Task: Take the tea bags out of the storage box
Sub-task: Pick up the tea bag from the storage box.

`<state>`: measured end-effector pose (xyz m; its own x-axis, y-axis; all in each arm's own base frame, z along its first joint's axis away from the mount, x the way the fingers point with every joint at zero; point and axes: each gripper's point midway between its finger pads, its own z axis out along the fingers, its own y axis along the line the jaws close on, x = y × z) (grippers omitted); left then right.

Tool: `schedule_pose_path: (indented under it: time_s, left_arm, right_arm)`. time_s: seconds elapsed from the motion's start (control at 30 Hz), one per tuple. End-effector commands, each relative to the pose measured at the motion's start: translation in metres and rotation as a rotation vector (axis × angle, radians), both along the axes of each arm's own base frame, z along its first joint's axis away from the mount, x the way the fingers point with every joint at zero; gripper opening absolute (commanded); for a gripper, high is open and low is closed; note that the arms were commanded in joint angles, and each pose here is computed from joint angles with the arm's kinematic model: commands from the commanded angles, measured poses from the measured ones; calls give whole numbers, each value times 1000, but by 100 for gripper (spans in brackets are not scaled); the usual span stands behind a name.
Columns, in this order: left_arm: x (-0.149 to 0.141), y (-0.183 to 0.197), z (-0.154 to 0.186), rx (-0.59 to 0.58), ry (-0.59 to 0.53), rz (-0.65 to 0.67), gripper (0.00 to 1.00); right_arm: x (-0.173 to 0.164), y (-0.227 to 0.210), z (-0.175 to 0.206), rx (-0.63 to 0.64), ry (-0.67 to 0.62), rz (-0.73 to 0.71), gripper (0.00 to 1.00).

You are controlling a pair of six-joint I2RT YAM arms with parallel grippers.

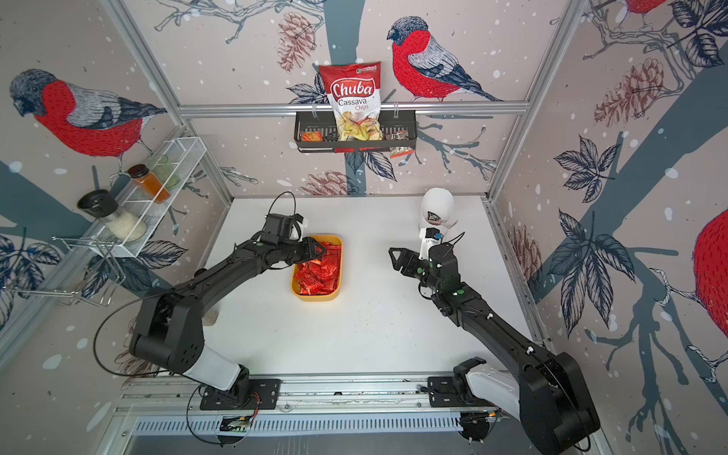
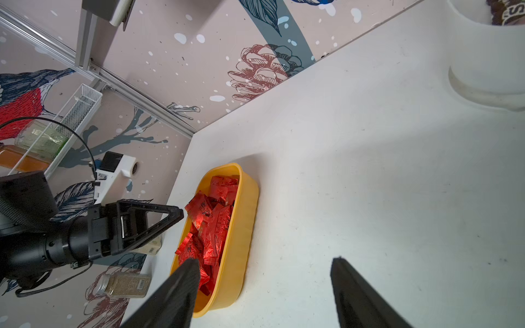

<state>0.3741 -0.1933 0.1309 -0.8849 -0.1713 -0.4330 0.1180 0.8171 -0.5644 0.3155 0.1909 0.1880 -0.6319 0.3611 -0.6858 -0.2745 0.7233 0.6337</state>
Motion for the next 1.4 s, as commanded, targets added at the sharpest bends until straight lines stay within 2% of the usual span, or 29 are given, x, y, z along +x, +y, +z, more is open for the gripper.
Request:
schedule_pose_path:
  time_s: [0.0,0.4,0.53,0.67,0.8,0.87,1.07,1.2,1.37]
  left_arm:
    - [-3,0,-17,23,29,0,44]
    - [2,-5,-43,69,66,-8,50]
    - [1,-7,-51,59,81,-13,49]
    - [0,-11,-58,41,97,-22,31]
    - [-1,-13,-58,24,99,-24,2]
    - [0,-13,-56,20,93,-21,0]
    - [1,-10,-40,23,69,-9,0]
    - [4,-5,-4,21,13,0,0]
    - [12,-18,45,-38,-52,-18,0]
  right_arm:
    - [-5,3,-3,18,17,20,80]
    - [-8,4,-11,21,34,25,86]
    - [-7,4,-14,17,39,25,86]
    - [-5,5,-16,15,43,24,86]
    - [-5,4,-18,11,46,22,86]
    - [-4,4,-18,9,47,22,86]
    - [-5,4,-16,8,44,21,86]
    - [-3,-1,-5,3,26,16,84]
    - [11,-35,22,13,-8,-68,82]
